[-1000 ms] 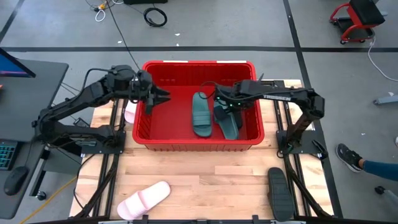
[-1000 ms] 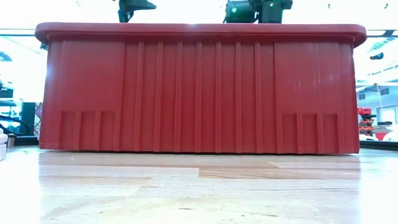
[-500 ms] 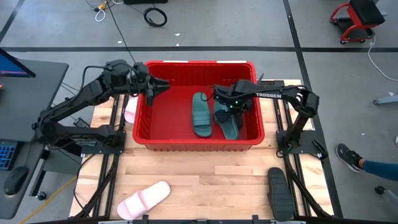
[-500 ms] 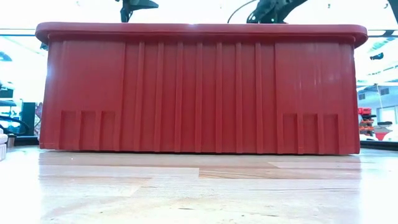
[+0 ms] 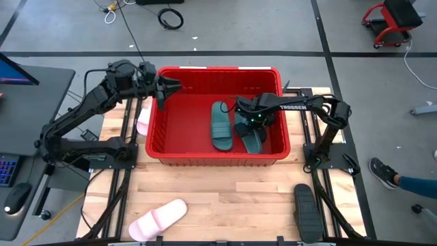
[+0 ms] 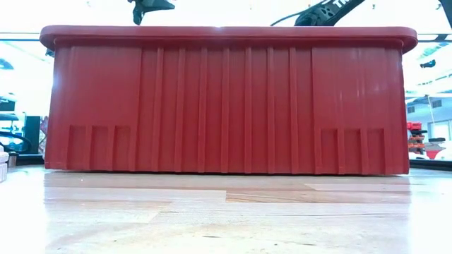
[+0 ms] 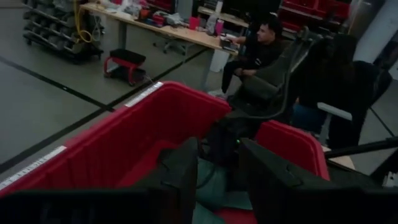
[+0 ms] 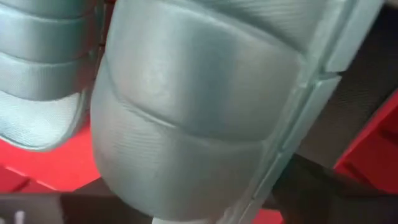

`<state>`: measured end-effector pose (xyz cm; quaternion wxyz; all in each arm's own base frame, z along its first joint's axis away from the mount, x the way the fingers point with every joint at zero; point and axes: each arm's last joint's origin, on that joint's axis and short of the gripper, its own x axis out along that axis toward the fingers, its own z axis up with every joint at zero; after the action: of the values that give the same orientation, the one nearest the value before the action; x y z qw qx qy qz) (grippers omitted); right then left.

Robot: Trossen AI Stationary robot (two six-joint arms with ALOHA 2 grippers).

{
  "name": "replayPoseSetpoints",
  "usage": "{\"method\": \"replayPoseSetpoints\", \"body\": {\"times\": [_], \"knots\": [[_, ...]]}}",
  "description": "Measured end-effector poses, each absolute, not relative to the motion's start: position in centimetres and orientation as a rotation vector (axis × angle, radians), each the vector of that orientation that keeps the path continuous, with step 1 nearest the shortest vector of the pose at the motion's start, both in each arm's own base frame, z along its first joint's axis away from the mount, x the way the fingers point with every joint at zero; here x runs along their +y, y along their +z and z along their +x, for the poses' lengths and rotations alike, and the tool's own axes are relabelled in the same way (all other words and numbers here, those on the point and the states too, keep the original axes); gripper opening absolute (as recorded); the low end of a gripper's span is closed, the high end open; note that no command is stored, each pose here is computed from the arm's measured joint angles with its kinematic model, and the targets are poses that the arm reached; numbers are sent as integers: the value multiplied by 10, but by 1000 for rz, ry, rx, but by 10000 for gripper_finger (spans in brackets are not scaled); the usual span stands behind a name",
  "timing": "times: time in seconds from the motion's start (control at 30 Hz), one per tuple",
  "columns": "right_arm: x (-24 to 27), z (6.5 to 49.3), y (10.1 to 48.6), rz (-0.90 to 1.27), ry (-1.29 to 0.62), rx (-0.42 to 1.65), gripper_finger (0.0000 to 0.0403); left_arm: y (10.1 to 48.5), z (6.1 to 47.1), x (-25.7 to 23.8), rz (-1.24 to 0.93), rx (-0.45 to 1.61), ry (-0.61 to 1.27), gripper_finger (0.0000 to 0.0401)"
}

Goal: Pick and place slides into bin
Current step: Put the green slide into the red bin

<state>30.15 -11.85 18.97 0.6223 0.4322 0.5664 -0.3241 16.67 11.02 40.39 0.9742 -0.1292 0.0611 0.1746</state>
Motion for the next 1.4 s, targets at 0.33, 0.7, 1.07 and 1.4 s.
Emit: {"method": "replayPoseSetpoints", "body": {"times": [0.33, 0.7, 1.07, 1.4], "knots": [[-115, 299, 206, 1111, -834, 1195, 147, 397, 164, 113, -232, 196, 372, 107], [-113, 319, 276, 1079, -927, 891, 88, 395, 163, 113, -215, 220, 370, 100], [-136, 364, 280, 821, -1103, 1111, 88, 395, 163, 113, -173, 228, 364, 80], [-146, 399, 252, 717, -1086, 1286, 87, 394, 163, 112, -184, 240, 365, 67]]}}
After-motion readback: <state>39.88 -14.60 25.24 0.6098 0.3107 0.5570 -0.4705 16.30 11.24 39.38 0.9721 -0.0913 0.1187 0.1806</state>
